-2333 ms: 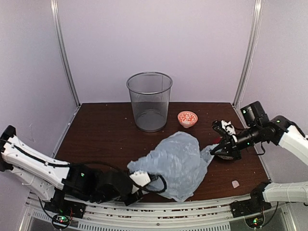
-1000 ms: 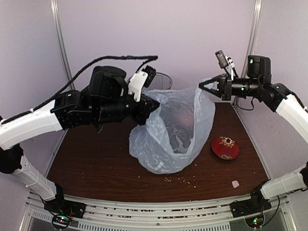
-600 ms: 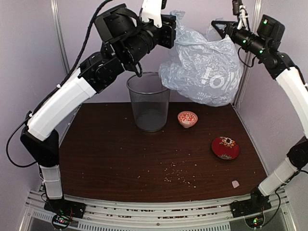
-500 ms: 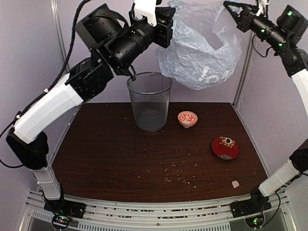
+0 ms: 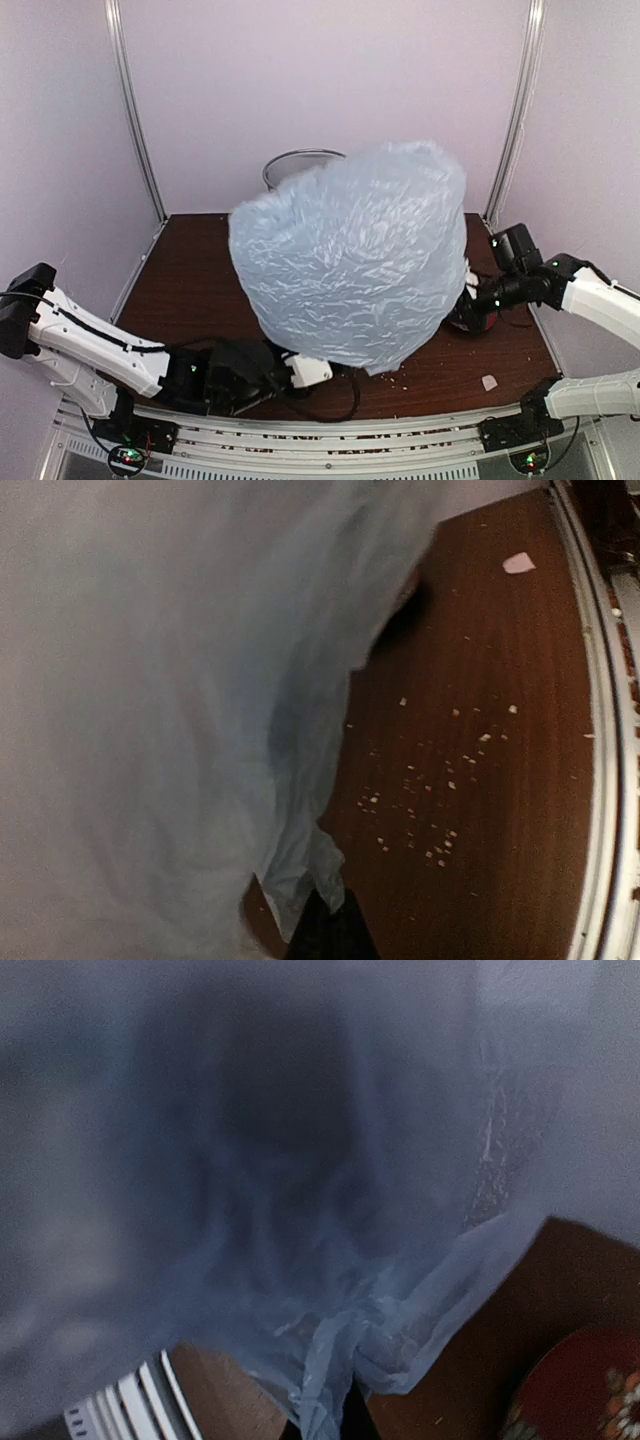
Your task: Put the trash bags into the trash bin
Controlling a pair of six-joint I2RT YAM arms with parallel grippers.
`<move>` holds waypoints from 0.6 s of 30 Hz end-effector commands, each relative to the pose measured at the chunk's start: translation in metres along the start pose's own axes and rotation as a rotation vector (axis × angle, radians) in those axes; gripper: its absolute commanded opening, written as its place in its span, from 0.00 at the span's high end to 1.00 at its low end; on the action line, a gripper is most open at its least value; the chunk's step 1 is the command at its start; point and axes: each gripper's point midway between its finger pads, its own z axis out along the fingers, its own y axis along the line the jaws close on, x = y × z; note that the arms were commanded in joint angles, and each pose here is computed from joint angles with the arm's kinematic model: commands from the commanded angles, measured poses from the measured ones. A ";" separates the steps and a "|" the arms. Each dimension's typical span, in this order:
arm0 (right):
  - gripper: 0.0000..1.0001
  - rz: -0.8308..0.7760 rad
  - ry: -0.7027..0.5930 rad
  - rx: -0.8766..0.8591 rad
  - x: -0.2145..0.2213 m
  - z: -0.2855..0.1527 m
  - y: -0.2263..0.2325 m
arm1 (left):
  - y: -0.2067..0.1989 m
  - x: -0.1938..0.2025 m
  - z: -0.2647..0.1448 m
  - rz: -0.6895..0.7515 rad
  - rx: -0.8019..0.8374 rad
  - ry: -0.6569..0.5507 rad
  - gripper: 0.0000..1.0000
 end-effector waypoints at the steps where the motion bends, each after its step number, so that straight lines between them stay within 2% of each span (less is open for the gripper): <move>1: 1.00 -0.203 -0.099 -0.047 -0.026 -0.056 0.046 | 0.010 -0.046 -0.039 -0.311 -0.018 -0.028 1.00; 4: 1.00 -0.204 -0.114 -0.116 -0.037 -0.065 0.059 | 0.029 -0.065 -0.052 -0.371 -0.029 -0.038 1.00; 8: 1.00 -0.185 -0.120 -0.182 -0.044 -0.064 0.065 | 0.055 -0.085 -0.070 -0.469 -0.035 -0.123 1.00; 14: 0.98 -0.150 -0.243 -0.229 -0.093 -0.077 0.066 | 0.106 -0.077 -0.096 -0.597 -0.179 -0.126 1.00; 18: 0.51 -0.128 -0.360 -0.246 -0.156 -0.098 0.060 | 0.136 -0.067 -0.115 -0.639 -0.250 -0.086 1.00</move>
